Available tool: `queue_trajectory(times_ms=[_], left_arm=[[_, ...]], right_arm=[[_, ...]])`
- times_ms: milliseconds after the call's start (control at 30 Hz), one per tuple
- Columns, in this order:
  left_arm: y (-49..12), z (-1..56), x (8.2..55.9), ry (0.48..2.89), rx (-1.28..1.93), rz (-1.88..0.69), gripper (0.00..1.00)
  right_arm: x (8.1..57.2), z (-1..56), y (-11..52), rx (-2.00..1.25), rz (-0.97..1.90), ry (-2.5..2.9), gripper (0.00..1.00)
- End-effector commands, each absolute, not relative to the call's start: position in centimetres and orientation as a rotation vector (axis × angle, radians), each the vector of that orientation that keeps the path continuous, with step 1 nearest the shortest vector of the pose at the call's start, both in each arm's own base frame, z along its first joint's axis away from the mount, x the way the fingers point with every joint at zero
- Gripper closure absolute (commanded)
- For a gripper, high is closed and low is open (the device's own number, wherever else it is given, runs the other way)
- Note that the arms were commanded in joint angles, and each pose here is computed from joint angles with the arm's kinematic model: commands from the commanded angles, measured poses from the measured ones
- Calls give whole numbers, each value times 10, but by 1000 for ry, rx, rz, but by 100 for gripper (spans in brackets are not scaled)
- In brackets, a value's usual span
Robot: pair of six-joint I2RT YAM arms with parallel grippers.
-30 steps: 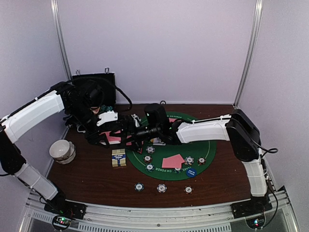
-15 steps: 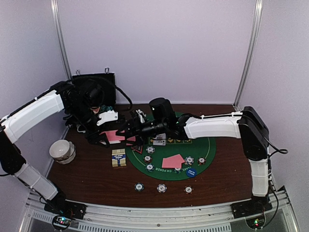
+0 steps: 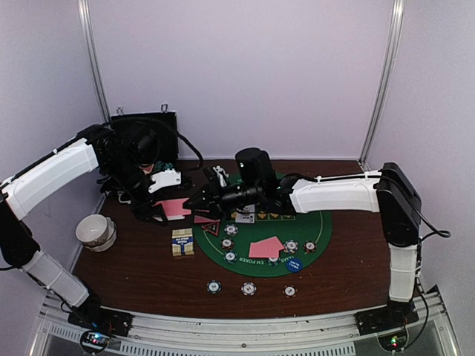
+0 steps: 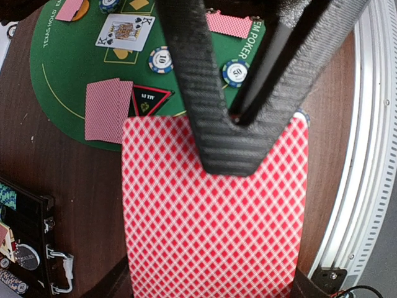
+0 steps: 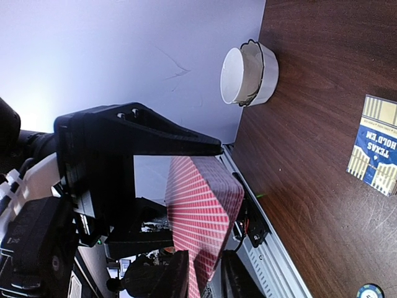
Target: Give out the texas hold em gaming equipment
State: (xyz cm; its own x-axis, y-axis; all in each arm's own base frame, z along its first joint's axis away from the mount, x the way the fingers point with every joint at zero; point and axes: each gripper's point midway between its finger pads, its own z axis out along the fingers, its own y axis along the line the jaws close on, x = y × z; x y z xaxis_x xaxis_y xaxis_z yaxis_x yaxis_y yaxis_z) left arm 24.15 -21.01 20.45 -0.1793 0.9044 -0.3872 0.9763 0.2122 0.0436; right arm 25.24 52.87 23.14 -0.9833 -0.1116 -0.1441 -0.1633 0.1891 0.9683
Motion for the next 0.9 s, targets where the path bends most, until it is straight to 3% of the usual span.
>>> queue_trajectory(times_ms=[0, 333, 533, 700, 867], left_arm=[[-212, 211, 248, 2123, 1754, -288, 100], [-211, 210, 248, 2125, 1758, -281, 100], [-211, 209, 247, 2126, 1759, -282, 100], [-210, 209, 247, 2128, 1760, -277, 100], [-209, 208, 248, 2132, 1762, -267, 100]], right_arm=[[250, 263, 525, -305, 2025, 2297, 83], [247, 266, 526, -313, 2051, 2297, 95], [246, 260, 527, -320, 2045, 2323, 84], [248, 266, 522, -339, 2027, 2316, 100], [262, 275, 494, -329, 1945, 2332, 100]])
